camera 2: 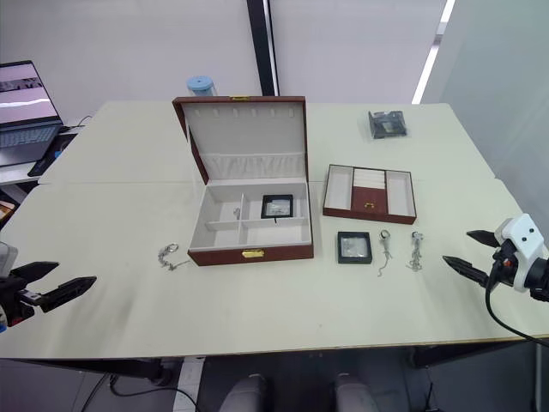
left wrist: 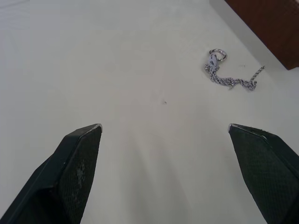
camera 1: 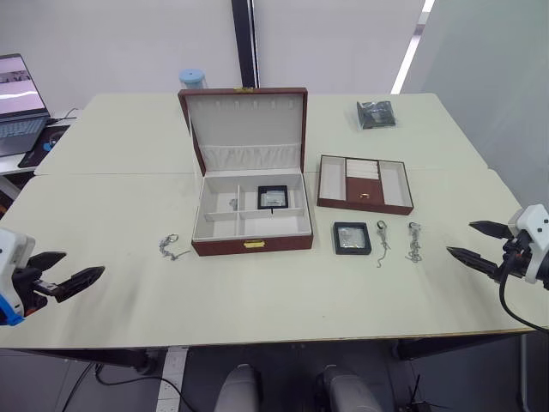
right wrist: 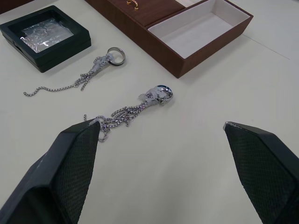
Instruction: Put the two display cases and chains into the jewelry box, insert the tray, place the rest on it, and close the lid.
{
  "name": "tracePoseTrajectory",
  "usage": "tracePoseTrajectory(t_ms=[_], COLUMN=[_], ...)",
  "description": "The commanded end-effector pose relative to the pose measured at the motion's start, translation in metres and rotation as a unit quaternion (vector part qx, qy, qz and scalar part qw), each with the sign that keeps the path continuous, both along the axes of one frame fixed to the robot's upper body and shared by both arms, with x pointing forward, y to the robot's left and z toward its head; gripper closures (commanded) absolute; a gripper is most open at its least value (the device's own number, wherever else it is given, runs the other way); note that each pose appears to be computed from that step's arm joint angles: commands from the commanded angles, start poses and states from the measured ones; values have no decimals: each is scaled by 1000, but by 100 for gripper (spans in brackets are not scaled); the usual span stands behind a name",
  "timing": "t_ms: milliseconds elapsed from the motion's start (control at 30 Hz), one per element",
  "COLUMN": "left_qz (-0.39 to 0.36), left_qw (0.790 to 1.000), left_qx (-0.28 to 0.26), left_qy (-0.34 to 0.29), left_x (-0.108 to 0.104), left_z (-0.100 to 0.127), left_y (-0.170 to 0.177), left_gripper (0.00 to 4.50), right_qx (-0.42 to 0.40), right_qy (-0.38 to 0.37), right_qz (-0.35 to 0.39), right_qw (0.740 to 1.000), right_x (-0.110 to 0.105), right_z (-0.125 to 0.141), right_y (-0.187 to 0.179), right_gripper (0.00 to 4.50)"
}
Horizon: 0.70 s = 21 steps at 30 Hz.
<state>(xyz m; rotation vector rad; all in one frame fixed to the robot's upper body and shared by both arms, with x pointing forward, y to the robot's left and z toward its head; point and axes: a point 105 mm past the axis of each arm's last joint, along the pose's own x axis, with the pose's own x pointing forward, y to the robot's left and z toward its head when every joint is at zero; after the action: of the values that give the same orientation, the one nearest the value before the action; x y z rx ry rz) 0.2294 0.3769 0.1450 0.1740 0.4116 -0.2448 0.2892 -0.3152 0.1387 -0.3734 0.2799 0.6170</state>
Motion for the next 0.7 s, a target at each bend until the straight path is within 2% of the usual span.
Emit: tracePoseTrajectory(t_ms=[33,133,267,400,600,700], left_qz=[-10,-10,-8,0,14,30], left_qw=[1000,999,995,992,988,986], left_qx=[3,-13,-58,-80,-89,-87], left_qy=[-20,-39,-83,-101,-127,-142], left_x=[3,5,13,18,27,30], left_z=[2,0,2,-10,-20,-24], left_y=[-8,-15,-30,-46,-69,-72], left_gripper=[1,1,1,1,1,1], right_qx=[5,19,42,73,100,107], right_qy=[-28,-32,-35,-34,-43,-42], right_qz=[2,24,73,153,250,280], right_qw=[1000,999,996,985,962,953], right_x=[0,-3,-6,-14,-30,-37], right_z=[11,14,13,13,15,14], right_y=[2,14,47,97,159,178], right_gripper=[0,0,0,0,0,0])
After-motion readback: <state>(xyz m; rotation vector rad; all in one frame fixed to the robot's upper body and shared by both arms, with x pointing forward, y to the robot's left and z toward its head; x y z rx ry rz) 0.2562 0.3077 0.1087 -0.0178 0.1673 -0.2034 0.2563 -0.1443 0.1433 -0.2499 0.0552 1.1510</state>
